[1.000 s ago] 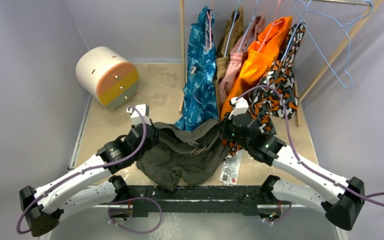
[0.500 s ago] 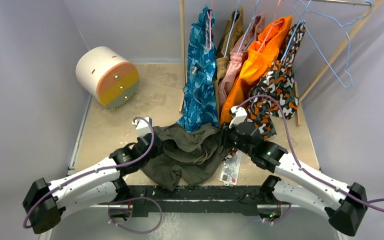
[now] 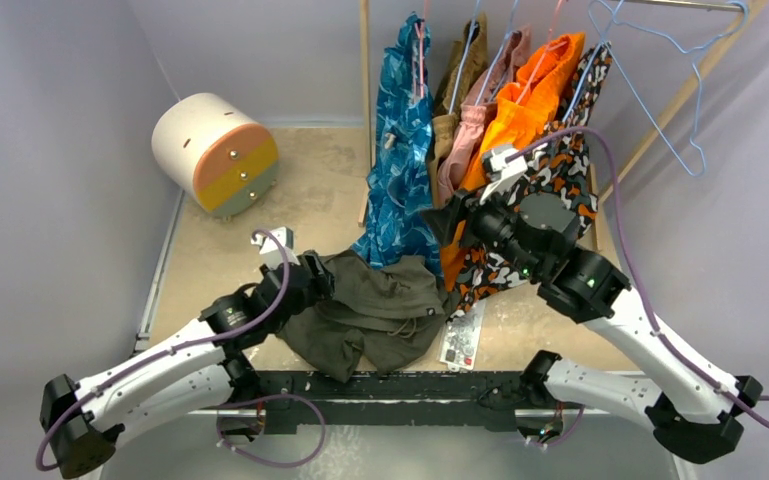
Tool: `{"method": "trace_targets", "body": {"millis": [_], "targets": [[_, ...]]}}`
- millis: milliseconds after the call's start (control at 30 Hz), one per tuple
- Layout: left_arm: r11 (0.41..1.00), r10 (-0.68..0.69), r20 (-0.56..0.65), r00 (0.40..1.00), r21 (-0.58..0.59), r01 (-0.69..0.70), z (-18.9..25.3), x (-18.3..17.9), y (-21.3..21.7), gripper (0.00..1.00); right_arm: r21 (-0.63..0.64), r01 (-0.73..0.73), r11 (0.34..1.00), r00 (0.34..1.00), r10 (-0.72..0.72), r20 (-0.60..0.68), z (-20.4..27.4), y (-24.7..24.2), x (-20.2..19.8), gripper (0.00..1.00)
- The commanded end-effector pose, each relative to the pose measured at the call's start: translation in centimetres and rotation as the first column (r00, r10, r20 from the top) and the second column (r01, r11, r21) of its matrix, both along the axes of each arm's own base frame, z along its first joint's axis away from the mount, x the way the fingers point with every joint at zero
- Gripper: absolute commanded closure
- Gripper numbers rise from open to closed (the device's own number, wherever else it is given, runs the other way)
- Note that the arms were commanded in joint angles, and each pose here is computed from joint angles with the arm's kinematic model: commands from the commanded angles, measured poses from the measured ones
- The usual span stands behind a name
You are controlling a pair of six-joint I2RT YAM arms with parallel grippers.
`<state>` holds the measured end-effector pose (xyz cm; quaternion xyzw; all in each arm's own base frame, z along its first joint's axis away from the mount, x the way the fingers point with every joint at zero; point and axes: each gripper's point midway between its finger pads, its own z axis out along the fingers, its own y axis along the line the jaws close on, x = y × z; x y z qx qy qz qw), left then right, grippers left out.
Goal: Place the shorts on the hanger
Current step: Adjust the shorts at the center of the board, then pick up the hanger from the clothesline.
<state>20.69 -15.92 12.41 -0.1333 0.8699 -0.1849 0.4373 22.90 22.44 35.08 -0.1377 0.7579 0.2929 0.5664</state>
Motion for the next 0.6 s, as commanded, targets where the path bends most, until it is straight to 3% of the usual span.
{"method": "trace_targets", "body": {"millis": [0, 167, 333, 567], "targets": [[1.0, 0.008, 0.081, 0.997, -0.025, -0.006, 4.9, 0.5, 0.5, 0.31, -0.027, 0.069, 0.997, 0.987, -0.064, 0.147, 4.9, -1.5, 1.4, 0.4], [1.0, -0.009, 0.158, 0.987, -0.009, 0.011, 9.2, 0.5, 1.4, 0.28, -0.006, 0.085, 0.996, 0.93, -0.077, 0.358, 11.5, -1.5, 2.5, 0.4], [0.999, 0.021, 0.236, 0.971, 0.019, -0.027, 12.5, 0.7, 3.1, 0.25, -0.041, 0.317, 0.947, 0.889, -0.282, 0.361, 15.0, -3.4, 6.8, 0.4], [0.999, -0.019, 0.3, 0.954, 0.051, 0.004, 15.0, 1.9, 2.0, 0.23, 0.033, 0.447, 0.894, 0.836, -0.43, 0.341, 17.0, -6.9, 11.9, 0.42]]}}
